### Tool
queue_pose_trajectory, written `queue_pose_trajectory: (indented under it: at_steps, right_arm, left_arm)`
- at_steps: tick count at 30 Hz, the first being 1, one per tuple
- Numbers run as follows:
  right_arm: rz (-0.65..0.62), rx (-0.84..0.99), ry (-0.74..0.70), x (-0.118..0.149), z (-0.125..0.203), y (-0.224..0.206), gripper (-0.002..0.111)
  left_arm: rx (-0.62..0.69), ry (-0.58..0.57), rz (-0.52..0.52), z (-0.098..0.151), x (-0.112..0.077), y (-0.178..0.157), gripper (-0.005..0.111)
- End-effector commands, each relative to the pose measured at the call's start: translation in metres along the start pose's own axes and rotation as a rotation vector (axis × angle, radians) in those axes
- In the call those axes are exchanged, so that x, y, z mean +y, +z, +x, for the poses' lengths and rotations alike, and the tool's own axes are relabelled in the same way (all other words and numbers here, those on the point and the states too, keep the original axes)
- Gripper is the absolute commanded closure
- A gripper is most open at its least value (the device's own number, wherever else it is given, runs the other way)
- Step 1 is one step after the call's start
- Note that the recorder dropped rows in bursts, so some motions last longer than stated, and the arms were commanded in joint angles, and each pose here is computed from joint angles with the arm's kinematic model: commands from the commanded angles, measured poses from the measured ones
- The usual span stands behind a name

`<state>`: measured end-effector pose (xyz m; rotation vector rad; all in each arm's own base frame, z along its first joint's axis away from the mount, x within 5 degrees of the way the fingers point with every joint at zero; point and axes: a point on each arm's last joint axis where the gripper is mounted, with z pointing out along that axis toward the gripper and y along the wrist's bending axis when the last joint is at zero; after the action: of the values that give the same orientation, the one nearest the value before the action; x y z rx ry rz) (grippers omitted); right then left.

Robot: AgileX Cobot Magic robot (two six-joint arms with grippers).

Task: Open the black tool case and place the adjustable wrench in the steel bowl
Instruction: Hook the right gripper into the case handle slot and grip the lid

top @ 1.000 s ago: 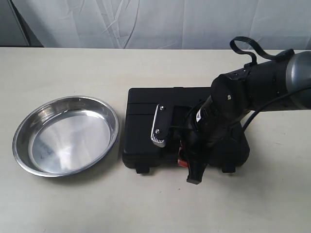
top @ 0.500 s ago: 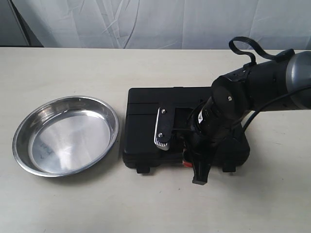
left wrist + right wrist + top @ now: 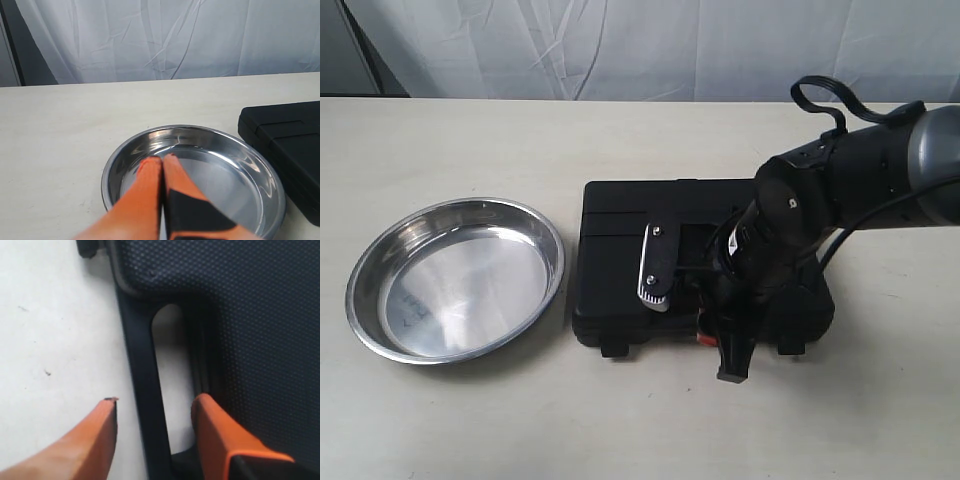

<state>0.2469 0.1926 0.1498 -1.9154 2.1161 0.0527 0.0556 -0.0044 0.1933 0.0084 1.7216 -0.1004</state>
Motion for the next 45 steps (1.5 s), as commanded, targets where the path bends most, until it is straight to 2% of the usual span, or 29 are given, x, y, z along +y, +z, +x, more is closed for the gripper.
queue_pose_trajectory:
  at_steps: [1, 35, 37, 42, 45]
  right_arm:
    - [-0.028, 0.028, -0.009, 0.0021, 0.0034, 0.007, 0.061]
    - [-0.03, 0.03, -0.007, 0.0017, 0.0031, 0.0093, 0.061]
    - [-0.03, 0.03, -0.007, 0.0017, 0.0031, 0.0093, 0.069]
    - [-0.03, 0.03, -0.007, 0.0017, 0.0031, 0.0093, 0.1]
    - [-0.032, 0.031, -0.007, 0.0018, 0.0032, 0.0093, 0.107]
  left_arm:
    - [0.001, 0.002, 0.0, 0.0017, 0.0001, -0.0001, 0.107]
    - [0.001, 0.002, 0.0, 0.0017, 0.0001, -0.0001, 0.107]
    - [0.001, 0.002, 0.0, 0.0017, 0.0001, -0.0001, 0.107]
    - [0.001, 0.002, 0.0, 0.0017, 0.0001, -0.0001, 0.107]
    - [0.001, 0.002, 0.0, 0.0017, 0.0001, -0.0001, 0.107]
